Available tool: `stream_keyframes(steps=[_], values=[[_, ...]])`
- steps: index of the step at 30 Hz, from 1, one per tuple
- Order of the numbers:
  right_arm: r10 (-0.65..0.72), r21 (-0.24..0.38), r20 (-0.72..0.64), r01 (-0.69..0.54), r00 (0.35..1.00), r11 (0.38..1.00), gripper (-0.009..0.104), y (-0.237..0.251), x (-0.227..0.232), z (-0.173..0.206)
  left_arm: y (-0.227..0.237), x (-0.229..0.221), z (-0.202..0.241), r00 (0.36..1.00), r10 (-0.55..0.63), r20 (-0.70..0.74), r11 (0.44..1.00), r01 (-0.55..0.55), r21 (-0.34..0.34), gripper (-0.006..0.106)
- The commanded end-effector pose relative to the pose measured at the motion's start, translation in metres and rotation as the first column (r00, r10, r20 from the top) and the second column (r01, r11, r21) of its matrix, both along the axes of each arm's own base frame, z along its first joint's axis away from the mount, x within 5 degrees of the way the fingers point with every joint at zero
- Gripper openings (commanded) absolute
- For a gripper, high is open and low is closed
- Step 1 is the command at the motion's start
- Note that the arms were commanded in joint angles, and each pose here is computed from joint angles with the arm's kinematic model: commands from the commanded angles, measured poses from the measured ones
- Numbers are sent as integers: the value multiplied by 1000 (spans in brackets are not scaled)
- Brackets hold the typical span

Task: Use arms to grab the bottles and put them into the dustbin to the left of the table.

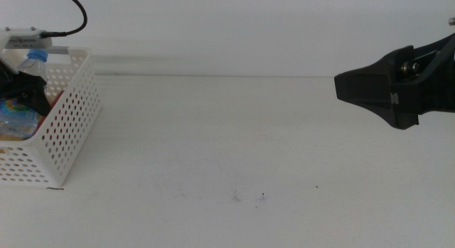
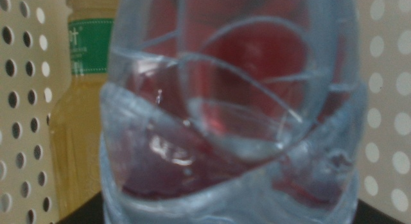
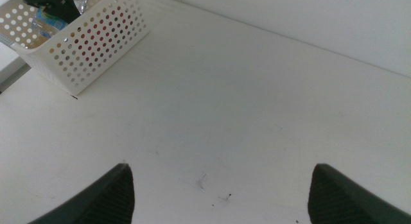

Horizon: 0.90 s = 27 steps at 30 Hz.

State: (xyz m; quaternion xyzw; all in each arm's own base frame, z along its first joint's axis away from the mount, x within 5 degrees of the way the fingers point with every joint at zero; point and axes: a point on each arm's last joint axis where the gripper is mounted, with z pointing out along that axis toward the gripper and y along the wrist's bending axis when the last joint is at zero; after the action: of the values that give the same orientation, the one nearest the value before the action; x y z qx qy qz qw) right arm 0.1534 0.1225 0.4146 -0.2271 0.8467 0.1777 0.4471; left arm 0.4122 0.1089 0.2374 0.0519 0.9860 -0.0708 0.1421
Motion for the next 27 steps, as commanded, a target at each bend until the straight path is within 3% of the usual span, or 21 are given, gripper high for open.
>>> stream_keyframes(steps=[1,4,8,11,16,19,22,25,27], values=[[3,-4,16,-3,1000,1000,91,-1,0,3,1,2,12,998,-12,57,1000,11,12,63],[3,-4,16,-3,1000,1000,91,-1,0,3,0,1,12,999,-12,40,1000,12,11,94],[3,-4,16,-3,1000,1000,91,-1,0,3,-4,-5,22,999,41,25,999,-40,-34,94],[3,-4,16,-3,1000,1000,91,-1,0,3,-14,-15,41,998,34,50,999,-33,-30,94],[3,-4,16,-3,1000,1000,91,-1,0,3,-56,-55,85,968,-4,251,1000,7,-10,94],[3,-4,16,-3,1000,1000,91,-1,0,3,-95,-91,114,886,-71,459,996,91,-22,94],[3,-4,16,-3,1000,1000,91,-1,0,3,-131,-138,139,730,-167,663,978,207,18,94],[3,-4,16,-3,1000,1000,91,-1,0,3,-154,-186,153,585,-192,788,966,254,46,94],[3,-4,16,-3,1000,1000,91,-1,0,3,-160,-208,157,530,-188,827,963,265,49,94]])
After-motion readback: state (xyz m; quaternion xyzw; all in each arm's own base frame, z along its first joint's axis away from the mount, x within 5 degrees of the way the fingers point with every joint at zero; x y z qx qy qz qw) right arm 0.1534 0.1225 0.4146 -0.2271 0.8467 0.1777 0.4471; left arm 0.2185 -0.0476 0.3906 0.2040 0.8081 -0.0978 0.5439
